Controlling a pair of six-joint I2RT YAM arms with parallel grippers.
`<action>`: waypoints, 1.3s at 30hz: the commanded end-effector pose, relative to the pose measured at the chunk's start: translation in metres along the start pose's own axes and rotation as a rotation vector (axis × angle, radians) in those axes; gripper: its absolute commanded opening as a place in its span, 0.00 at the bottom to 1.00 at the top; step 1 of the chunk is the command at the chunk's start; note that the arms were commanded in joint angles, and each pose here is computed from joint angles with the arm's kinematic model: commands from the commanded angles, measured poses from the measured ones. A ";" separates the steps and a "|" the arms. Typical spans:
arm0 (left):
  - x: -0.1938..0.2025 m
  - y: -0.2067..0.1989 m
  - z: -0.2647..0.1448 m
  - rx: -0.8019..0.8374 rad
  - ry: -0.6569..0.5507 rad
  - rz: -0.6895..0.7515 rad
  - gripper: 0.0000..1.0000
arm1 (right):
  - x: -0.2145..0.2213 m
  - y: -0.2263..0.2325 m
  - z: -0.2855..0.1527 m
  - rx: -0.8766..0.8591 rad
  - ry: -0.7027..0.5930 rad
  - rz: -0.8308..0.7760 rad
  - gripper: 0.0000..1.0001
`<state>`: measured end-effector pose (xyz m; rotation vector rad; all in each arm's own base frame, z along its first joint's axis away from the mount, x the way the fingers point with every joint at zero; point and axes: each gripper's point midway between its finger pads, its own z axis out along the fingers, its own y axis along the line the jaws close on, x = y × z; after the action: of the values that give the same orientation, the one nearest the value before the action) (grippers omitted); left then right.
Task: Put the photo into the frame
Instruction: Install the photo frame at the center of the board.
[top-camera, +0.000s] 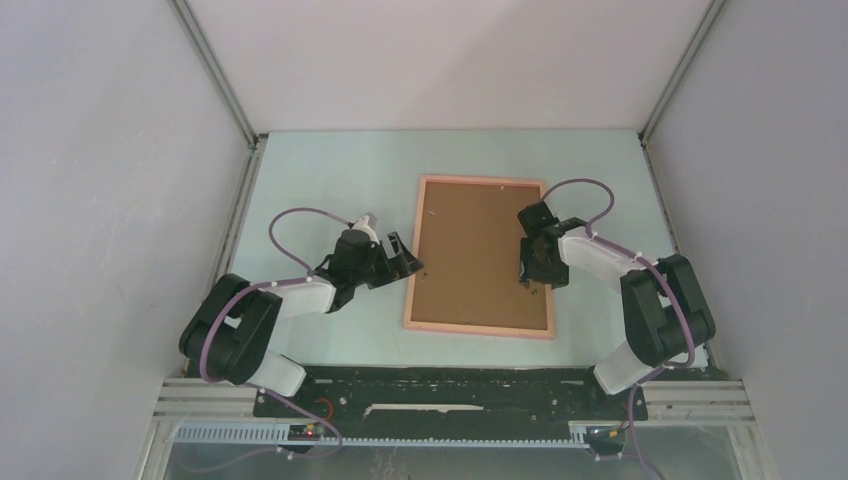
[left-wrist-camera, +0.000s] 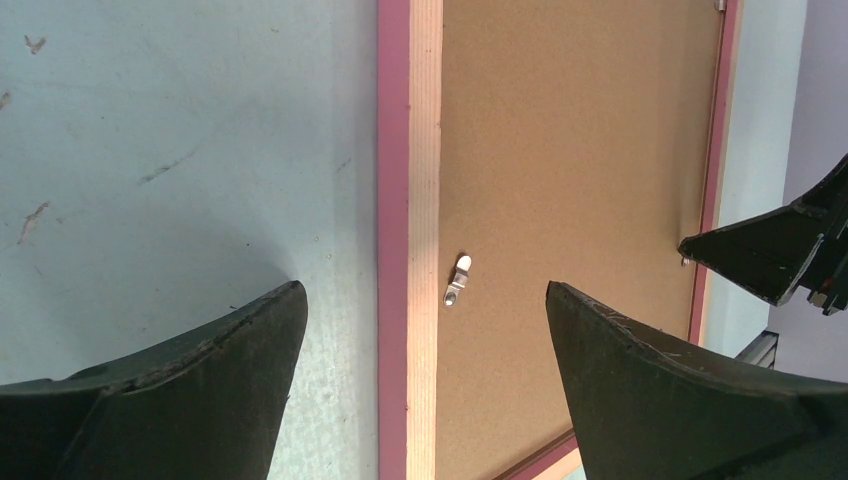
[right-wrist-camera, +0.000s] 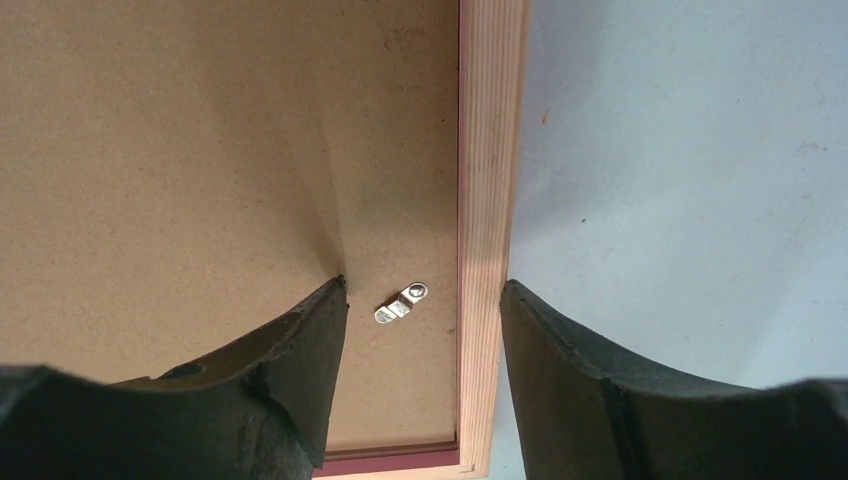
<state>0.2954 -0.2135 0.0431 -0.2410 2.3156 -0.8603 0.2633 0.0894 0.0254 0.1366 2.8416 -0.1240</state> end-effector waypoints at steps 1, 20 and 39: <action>-0.003 -0.006 0.002 0.021 -0.006 0.001 1.00 | 0.032 -0.011 -0.001 0.035 0.090 0.015 0.67; -0.003 -0.007 0.002 0.024 -0.006 0.001 1.00 | 0.026 -0.016 0.009 0.001 0.088 0.064 0.48; -0.003 -0.007 0.001 0.027 -0.010 0.002 1.00 | 0.017 -0.002 -0.023 -0.101 0.004 0.065 0.55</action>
<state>0.2952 -0.2147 0.0434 -0.2368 2.3149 -0.8688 0.2449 0.0770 0.0245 0.2293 2.8815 -0.0525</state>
